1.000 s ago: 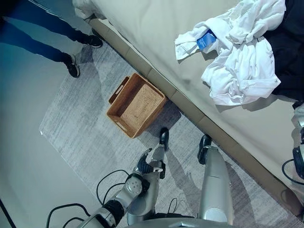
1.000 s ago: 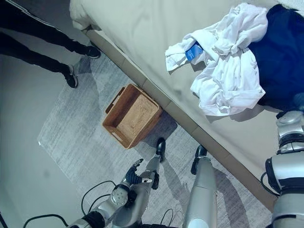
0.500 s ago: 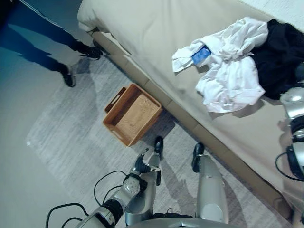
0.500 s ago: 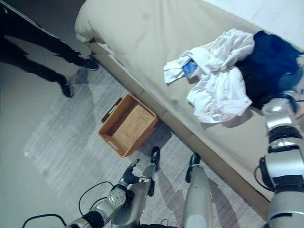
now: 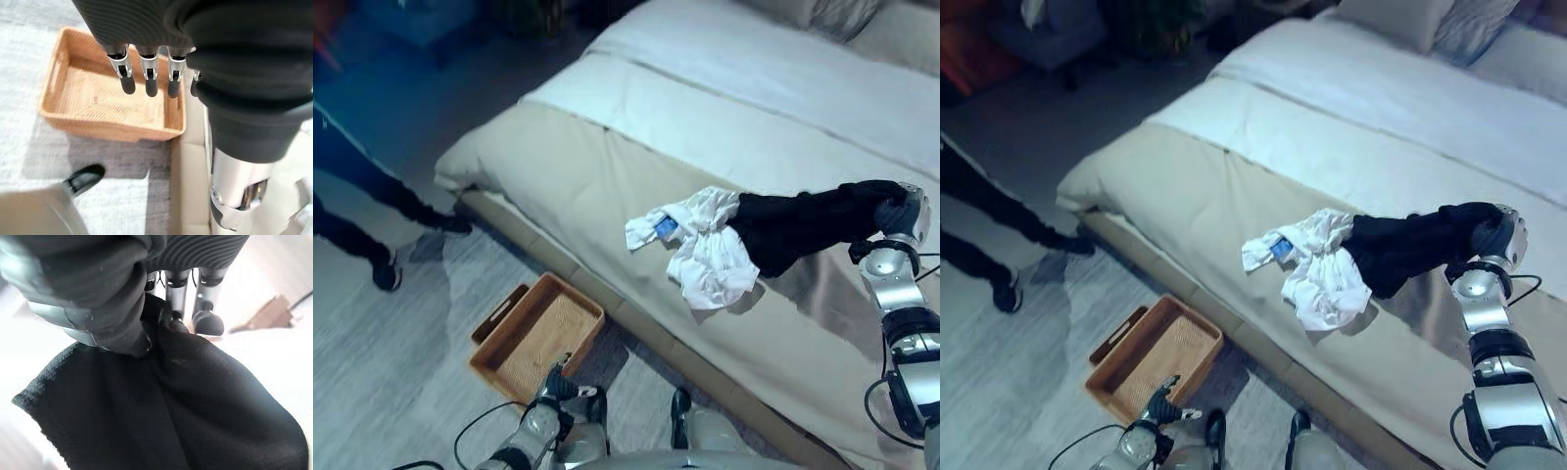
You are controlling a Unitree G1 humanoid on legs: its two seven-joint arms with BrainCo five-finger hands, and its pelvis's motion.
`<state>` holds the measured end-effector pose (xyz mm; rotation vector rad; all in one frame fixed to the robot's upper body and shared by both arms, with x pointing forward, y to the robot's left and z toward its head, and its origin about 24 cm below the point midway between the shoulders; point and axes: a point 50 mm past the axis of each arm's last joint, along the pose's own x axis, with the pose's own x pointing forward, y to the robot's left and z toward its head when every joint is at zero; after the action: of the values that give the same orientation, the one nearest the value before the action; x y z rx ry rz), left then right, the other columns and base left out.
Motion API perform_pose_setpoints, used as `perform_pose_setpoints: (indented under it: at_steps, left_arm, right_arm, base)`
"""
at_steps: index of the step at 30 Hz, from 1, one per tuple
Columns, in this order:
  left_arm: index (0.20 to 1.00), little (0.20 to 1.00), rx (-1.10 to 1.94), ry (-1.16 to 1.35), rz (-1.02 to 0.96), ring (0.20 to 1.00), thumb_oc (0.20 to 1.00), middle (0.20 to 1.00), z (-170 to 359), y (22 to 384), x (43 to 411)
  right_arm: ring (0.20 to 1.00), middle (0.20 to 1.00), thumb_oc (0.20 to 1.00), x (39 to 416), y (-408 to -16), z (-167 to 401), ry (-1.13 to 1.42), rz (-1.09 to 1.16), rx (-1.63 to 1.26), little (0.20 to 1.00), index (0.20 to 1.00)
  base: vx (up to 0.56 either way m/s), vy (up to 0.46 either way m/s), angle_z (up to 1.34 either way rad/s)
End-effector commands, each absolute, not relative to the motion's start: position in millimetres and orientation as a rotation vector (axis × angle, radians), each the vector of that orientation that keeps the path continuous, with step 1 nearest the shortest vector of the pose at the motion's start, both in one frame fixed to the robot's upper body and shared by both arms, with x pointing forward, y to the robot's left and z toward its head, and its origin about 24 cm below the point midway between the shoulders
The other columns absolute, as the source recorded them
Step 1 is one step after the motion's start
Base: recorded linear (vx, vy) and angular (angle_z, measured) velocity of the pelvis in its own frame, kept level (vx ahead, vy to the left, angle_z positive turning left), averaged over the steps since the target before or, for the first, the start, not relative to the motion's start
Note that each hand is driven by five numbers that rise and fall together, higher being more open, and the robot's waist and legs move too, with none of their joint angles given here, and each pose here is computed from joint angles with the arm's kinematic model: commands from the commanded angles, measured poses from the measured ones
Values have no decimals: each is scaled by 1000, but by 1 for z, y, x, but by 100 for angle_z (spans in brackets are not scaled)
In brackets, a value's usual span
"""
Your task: Pick up clothes into the bucket
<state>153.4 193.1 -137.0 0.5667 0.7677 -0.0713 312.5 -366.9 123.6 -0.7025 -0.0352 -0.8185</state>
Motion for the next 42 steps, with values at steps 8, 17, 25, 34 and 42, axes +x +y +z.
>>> perform_pose_setpoints:
  at_steps: [8, 17, 25, 34, 42]
  left_arm:
    - [1000, 1000, 399, 556, -44, 1000, 1000, 1000, -105, 186, 191]
    - [1000, 1000, 253, 131, -152, 1000, 1000, 1000, -22, 153, 253]
    - [1000, 1000, 198, -204, -312, 1000, 1000, 1000, 59, 111, 287]
    - [1000, 1000, 142, -310, -448, 1000, 1000, 1000, 90, 76, 288]
    - [1000, 1000, 244, -273, -537, 1000, 1000, 1000, 81, 47, 292]
  right_arm:
    - [200, 200, 200, 303, -371, 192, -343, -894, -701, 200, 200]
    - [200, 200, 200, 300, -345, 241, -626, -938, -614, 200, 200]
    - [200, 200, 200, 305, -285, 291, -919, -776, -517, 200, 200]
    - [200, 200, 200, 297, -209, 285, -1023, -317, -409, 200, 200]
    - [200, 200, 200, 284, -167, 270, -1021, -1, -270, 200, 200]
  base:
    - [20, 24, -11]
    - [5, 3, 1]
    - [0, -2, -1]
    - [-3, -17, -8]
    - [0, -2, -1]
